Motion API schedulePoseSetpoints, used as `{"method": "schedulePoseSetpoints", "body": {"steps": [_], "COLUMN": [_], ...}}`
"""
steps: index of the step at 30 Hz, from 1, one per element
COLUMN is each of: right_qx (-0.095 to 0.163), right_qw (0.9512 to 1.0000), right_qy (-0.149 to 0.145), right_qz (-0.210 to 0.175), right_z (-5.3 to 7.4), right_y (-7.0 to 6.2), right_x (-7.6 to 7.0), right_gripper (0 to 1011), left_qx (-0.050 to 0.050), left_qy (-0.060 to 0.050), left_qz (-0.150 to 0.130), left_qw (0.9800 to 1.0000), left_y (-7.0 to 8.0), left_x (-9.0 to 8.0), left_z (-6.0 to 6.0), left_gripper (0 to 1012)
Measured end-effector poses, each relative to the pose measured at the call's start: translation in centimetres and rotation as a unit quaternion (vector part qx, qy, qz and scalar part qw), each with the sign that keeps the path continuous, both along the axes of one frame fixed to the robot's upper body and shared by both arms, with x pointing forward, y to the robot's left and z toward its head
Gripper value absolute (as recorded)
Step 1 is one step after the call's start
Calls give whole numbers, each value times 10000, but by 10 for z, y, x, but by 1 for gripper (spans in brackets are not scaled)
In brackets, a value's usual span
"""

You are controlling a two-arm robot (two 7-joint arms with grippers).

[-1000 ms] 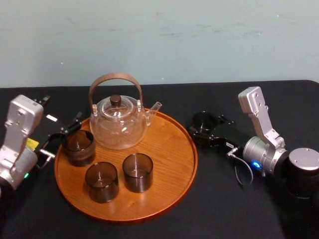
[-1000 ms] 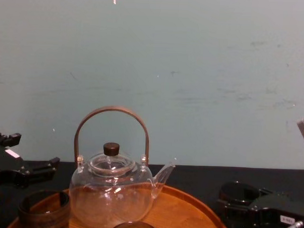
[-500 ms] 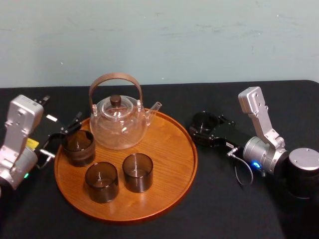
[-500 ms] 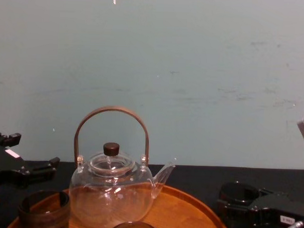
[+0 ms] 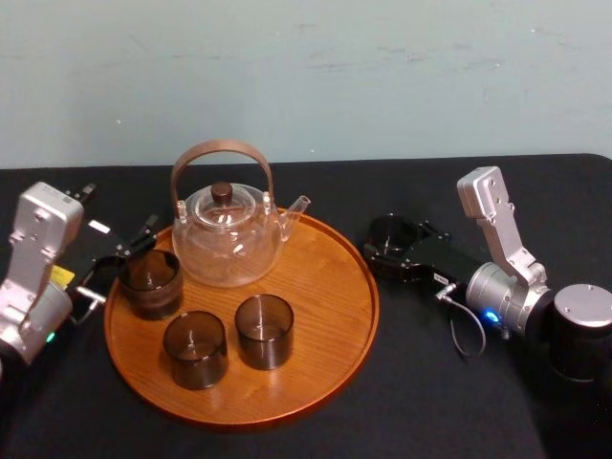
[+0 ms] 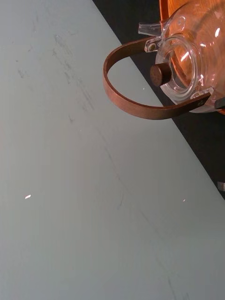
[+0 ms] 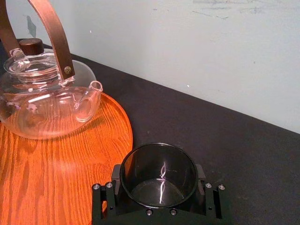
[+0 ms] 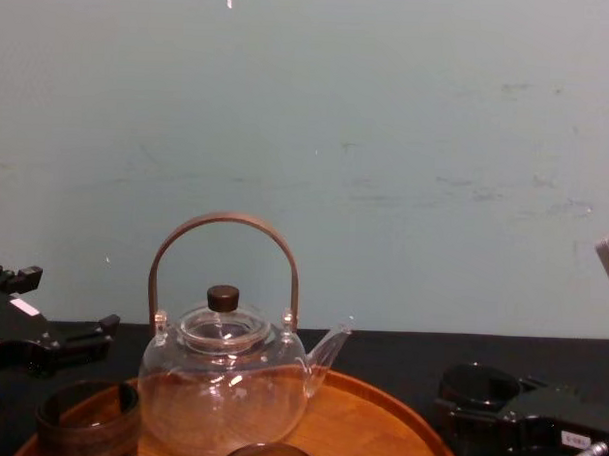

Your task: Pick up the glass from the table and place it on the tray.

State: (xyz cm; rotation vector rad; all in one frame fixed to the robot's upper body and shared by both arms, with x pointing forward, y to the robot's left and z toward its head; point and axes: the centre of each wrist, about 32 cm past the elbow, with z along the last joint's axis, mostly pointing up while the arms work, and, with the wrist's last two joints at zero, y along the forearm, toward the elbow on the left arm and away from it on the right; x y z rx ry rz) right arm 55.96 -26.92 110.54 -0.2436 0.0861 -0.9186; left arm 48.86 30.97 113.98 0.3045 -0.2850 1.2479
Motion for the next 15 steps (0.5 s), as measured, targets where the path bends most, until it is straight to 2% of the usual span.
{"method": "schedulePoseSetpoints", "body": {"steps": [15], "right_qx": [0], "right_qw": [10000], "right_qy": [0], "right_qz": [0], "right_z": [0], "right_y": [0], "right_x": [0], "right_gripper": [904], "left_qx": [0], "left_qy": [0], "left_qz": [0], "left_qw": [10000], "left_y": [0], "left_x": [0], "left_z": [0], "left_gripper": [1001]}}
